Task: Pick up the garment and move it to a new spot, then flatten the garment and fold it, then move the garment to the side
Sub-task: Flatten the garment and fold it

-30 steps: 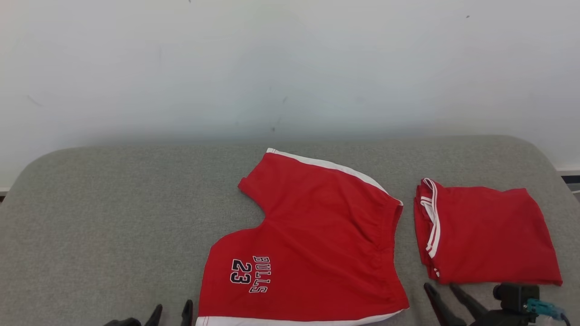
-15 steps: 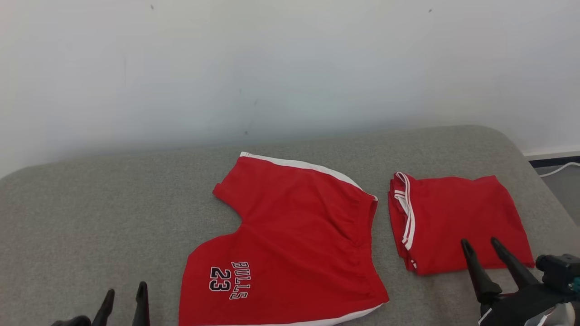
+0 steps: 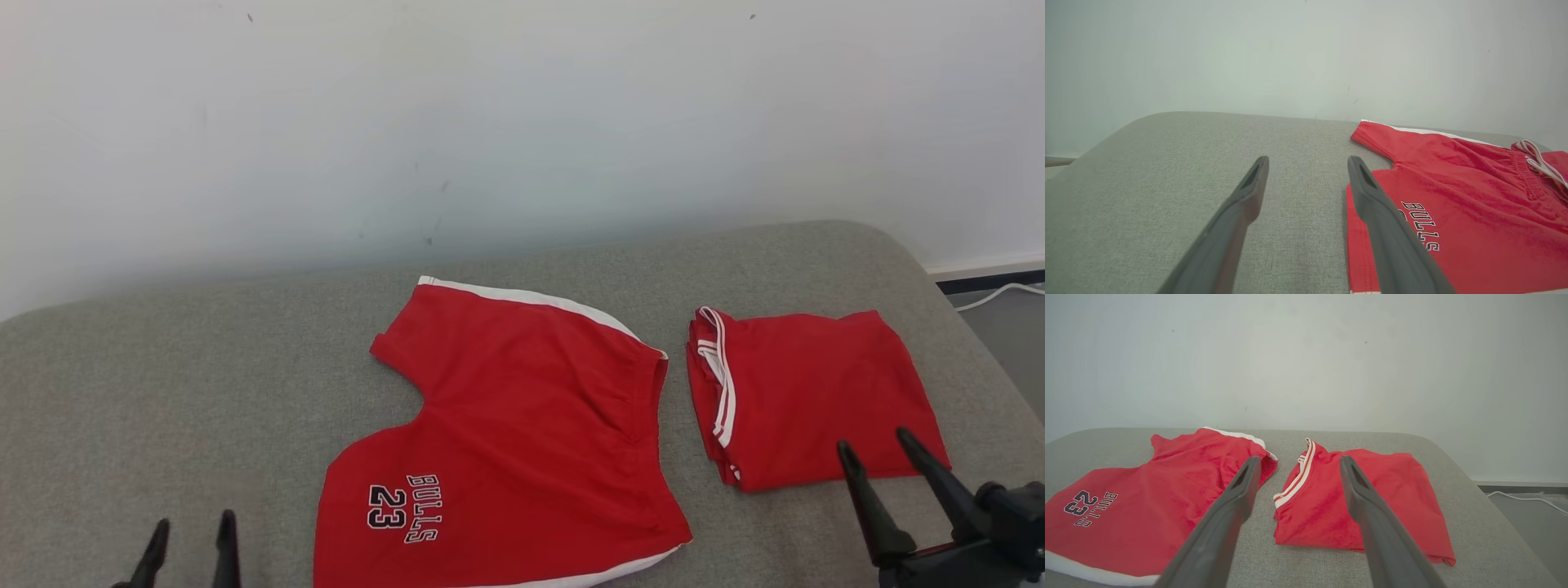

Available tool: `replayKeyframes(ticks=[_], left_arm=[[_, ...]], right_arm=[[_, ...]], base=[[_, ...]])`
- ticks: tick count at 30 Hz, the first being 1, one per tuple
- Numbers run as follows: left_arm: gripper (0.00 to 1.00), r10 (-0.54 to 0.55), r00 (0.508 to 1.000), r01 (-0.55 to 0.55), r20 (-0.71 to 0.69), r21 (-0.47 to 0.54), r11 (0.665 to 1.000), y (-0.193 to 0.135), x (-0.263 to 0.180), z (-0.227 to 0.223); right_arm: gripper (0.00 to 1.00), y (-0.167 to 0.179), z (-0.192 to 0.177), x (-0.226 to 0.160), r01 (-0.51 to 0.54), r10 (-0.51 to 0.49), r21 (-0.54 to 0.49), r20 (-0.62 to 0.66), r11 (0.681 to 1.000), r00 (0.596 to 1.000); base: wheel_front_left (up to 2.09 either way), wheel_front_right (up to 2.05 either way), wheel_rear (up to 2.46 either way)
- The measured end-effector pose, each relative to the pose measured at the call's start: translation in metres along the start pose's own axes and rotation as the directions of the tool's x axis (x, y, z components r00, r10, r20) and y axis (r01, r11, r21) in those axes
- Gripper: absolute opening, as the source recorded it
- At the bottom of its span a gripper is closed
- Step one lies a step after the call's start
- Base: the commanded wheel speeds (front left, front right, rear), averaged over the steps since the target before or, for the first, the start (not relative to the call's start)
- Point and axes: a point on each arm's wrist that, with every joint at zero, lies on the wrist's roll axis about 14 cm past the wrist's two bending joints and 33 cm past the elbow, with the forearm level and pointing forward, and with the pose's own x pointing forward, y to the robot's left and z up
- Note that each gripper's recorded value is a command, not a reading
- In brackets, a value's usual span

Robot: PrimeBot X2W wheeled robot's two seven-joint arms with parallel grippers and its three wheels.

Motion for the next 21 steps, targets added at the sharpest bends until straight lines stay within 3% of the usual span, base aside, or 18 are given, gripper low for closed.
replayKeyframes(ticks=[12, 17, 21], left_arm=[[1.00, 0.170, 0.984, -0.162, 0.057, -0.128, 0.979, 0.030, -0.007, 0.015], [1.00, 0.179, 0.981, -0.166, 0.077, -0.147, 0.975, 0.029, -0.004, 0.021], [1.00, 0.149, 0.987, -0.142, 0.063, -0.099, 0.985, 0.025, -0.002, 0.018]], right_arm=[[1.00, -0.022, 0.017, 0.000, 0.114, -0.123, 0.114, 0.073, 0.987, 0.990], [1.00, -0.023, 0.019, 0.004, 0.125, -0.136, 0.126, 0.081, 0.984, 0.987], [1.00, -0.020, 0.017, 0.008, 0.122, -0.133, 0.130, 0.081, 0.984, 0.988]], base=[[0.00, 0.00, 0.00], [0.00, 0.00, 0.00], [0.00, 0.00, 0.00]])
